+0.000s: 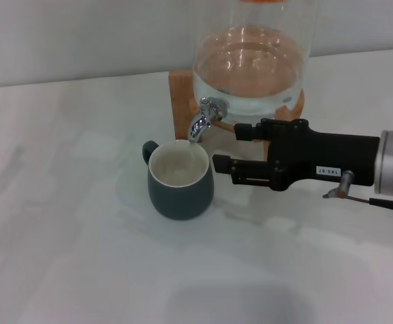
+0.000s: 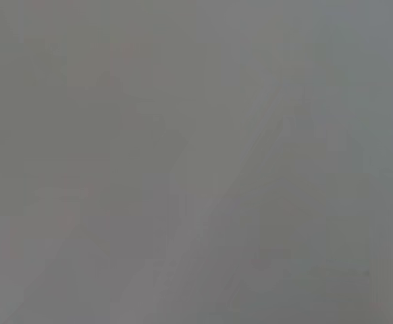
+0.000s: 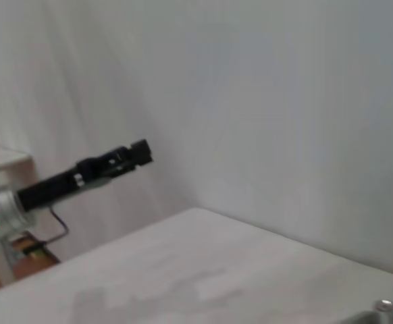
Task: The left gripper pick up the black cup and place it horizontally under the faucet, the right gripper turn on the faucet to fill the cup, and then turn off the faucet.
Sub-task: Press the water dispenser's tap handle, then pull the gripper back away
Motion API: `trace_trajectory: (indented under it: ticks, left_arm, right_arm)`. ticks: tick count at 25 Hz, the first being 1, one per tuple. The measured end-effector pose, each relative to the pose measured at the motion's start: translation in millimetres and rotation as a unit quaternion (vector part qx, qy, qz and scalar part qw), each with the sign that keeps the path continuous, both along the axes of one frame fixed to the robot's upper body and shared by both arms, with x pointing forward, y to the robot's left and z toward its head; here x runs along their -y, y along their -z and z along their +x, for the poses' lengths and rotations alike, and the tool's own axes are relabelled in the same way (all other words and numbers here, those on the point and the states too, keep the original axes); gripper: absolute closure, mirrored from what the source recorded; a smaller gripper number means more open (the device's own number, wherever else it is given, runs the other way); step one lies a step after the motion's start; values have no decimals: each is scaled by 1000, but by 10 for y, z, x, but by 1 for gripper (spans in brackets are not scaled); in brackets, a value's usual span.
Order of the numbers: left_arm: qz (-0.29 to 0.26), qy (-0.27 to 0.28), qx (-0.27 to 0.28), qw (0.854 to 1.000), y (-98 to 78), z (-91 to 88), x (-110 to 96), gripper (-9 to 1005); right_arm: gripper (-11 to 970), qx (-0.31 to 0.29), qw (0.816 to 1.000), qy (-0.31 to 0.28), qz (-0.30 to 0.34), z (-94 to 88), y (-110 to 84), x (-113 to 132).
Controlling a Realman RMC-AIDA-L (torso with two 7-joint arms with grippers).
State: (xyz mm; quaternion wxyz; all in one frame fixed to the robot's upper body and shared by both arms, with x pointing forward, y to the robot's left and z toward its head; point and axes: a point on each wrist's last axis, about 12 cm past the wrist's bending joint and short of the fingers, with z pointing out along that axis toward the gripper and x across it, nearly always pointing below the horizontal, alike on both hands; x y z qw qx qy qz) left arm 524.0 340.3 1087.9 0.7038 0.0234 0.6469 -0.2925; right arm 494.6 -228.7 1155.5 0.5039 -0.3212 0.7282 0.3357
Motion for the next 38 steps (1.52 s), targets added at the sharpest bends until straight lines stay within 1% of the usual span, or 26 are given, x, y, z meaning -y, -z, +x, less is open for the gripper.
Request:
trace_trajectory:
  ticks: [5, 7, 12, 19, 22, 26, 32, 38]
  left_arm:
    - [1, 3, -4, 1000, 1, 53, 17, 107]
    - [1, 4, -6, 1000, 3, 72, 15, 107]
    - [5, 0, -13, 1000, 11, 114, 18, 107]
    - [8, 4, -17, 1000, 20, 127, 32, 107]
    - [8, 2, -17, 1000, 23, 119, 22, 107]
    - [7, 2, -18, 1000, 28, 114, 21, 107]
    - [6, 4, -16, 1000, 24, 110, 26, 107]
    - [4, 4, -16, 1000, 26, 94, 19, 107]
  right_arm:
    - [252, 14, 998, 34, -47, -39, -15, -43]
    - [260, 21, 998, 39, -54, -65, -32, -58]
    - [301, 23, 998, 25, -53, -84, -41, -103]
    - [294, 22, 999, -2, -48, -37, -8, -163]
    - [291, 15, 999, -22, -33, -16, 11, -196]
    - [287, 21, 999, -44, -15, -17, -12, -248]
    - [286, 30, 998, -50, -14, 5, -45, -321]
    - [286, 41, 998, -52, -13, 37, -67, -498]
